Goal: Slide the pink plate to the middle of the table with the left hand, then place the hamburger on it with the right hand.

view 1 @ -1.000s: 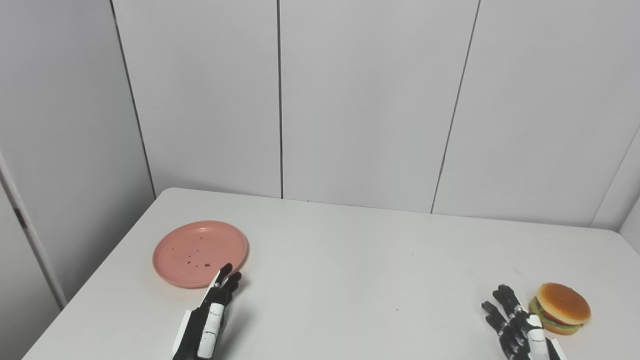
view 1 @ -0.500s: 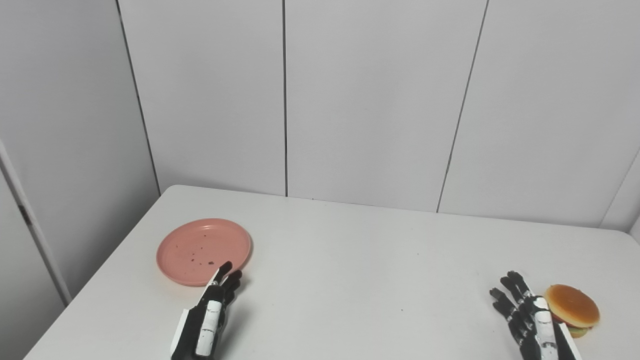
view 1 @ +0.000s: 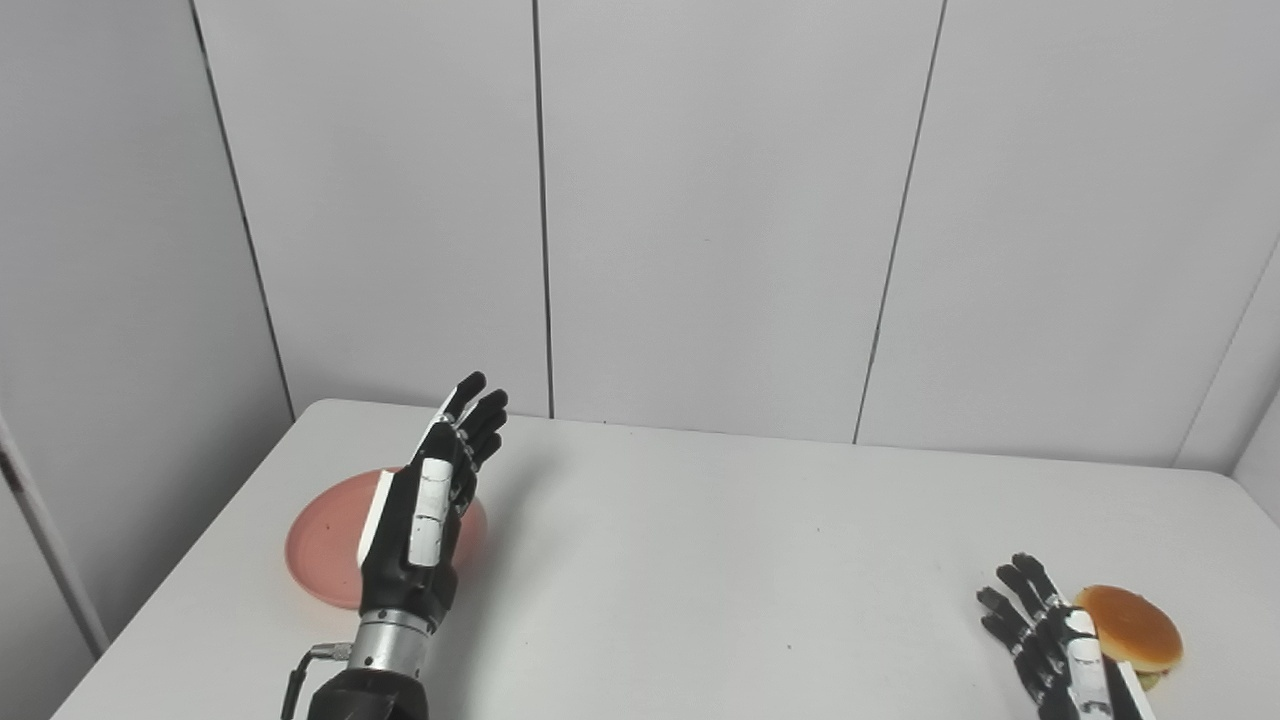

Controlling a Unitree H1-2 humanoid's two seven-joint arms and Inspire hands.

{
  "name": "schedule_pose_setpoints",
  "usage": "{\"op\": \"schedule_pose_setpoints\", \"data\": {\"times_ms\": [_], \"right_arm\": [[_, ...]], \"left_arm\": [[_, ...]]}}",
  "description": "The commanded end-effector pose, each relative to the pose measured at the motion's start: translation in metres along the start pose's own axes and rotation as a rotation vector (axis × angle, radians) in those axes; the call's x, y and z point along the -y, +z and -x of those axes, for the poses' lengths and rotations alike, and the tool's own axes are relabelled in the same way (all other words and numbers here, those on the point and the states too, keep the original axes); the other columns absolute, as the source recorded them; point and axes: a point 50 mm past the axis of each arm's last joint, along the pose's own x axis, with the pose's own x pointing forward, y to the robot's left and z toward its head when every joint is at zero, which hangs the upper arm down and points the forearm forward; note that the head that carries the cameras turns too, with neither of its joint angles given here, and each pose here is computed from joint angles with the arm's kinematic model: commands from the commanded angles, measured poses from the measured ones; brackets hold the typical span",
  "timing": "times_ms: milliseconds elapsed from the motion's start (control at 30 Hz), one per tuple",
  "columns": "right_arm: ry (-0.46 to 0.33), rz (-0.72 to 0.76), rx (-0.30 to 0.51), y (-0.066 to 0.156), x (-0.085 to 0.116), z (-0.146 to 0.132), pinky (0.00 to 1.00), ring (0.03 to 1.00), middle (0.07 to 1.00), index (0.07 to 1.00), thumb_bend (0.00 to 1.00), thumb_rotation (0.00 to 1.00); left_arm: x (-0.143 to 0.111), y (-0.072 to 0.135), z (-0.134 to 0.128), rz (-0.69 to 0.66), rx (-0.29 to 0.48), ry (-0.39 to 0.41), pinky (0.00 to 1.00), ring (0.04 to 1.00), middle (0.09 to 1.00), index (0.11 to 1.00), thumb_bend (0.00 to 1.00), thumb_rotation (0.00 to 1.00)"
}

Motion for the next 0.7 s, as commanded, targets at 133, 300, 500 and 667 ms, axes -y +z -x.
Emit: {"op": "schedule_pose_setpoints", "data": {"times_ms": [133,300,500,667], "right_arm": [[-0.033,-0.020,-0.096,-0.031,-0.001,0.034,0.89,0.861,0.914,0.917,0.76,1.00],[-0.030,-0.017,-0.096,-0.031,-0.001,0.034,0.89,0.861,0.916,0.919,0.76,1.00],[-0.030,-0.013,-0.098,-0.031,0.000,0.035,0.89,0.861,0.913,0.913,0.75,1.00],[-0.028,-0.017,-0.102,-0.031,0.000,0.036,0.89,0.864,0.914,0.917,0.74,1.00]], "left_arm": [[-0.014,0.041,-0.040,-0.048,0.154,0.029,0.93,0.901,0.882,0.893,0.93,0.93],[-0.038,0.048,-0.060,-0.113,0.211,0.047,0.90,0.887,0.870,0.901,0.90,0.96],[-0.084,0.035,-0.079,-0.211,0.266,0.109,0.87,0.879,0.843,0.844,0.99,0.93],[-0.114,0.028,-0.090,-0.261,0.259,0.165,0.83,0.864,0.844,0.838,1.00,0.95]]}}
